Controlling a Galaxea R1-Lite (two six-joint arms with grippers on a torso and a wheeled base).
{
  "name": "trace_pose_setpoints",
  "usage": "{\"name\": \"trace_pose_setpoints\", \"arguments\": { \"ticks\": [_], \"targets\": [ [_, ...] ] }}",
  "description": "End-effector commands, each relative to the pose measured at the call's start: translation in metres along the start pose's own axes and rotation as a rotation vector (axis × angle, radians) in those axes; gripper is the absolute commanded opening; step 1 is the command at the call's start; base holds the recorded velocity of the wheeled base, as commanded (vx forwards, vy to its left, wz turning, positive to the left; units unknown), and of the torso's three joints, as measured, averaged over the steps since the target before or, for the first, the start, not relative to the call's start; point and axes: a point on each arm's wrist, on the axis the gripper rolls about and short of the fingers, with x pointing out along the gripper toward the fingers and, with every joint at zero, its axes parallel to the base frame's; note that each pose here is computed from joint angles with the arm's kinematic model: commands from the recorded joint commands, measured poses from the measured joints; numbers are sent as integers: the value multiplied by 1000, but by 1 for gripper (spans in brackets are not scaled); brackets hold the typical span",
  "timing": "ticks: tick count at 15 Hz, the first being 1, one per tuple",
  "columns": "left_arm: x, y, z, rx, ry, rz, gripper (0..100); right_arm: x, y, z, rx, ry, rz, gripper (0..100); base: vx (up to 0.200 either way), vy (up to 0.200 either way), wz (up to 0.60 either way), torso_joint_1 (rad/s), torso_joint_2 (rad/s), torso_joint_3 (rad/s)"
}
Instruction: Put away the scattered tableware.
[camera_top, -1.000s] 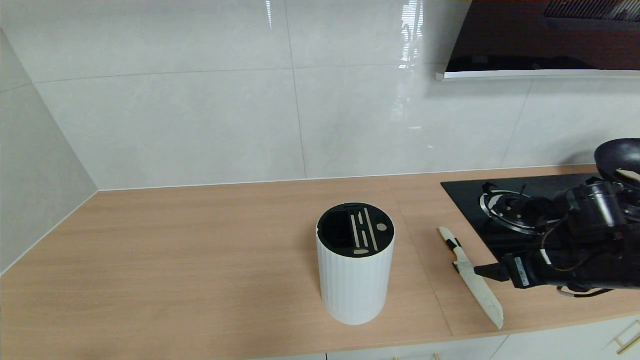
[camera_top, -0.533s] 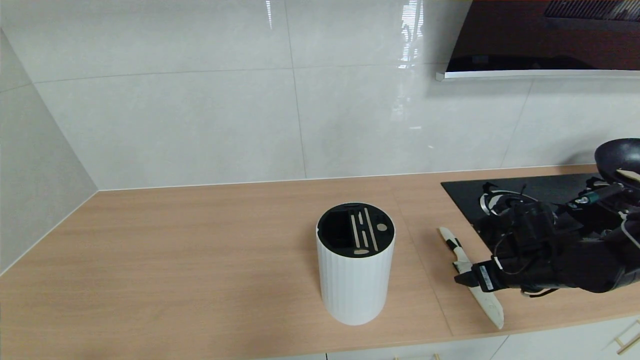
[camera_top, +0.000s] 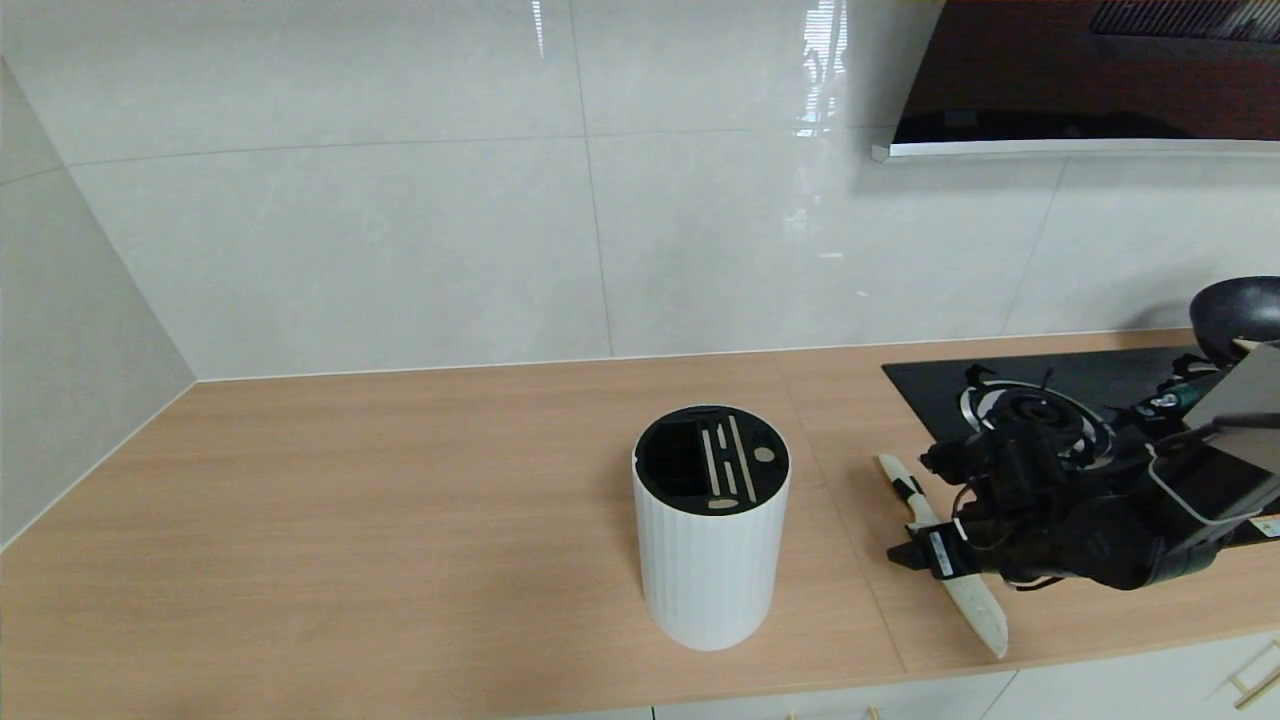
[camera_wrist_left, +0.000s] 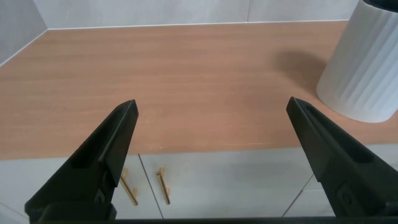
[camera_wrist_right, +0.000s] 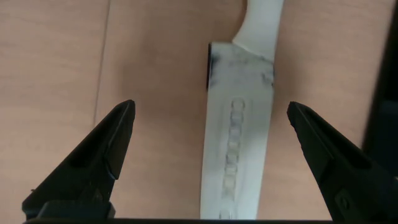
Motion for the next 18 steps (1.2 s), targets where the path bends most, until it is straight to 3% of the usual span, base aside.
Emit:
{"name": "trace_pose_setpoints", "arguments": {
  "ticks": [1, 5, 18],
  "targets": [
    [0, 0, 0, -1, 2, 0, 100, 7, -5, 0, 11, 5, -13, 100, 0, 0, 0, 0, 0, 0],
    [0, 0, 0, 0, 2, 0, 100, 11, -16, 7, 33, -28, -36, 100, 0, 0, 0, 0, 0, 0],
    [0, 0, 0, 0, 2, 0, 100, 22, -17, 5, 40, -41, -94, 100, 0, 0, 0, 0, 0, 0]
  ]
}}
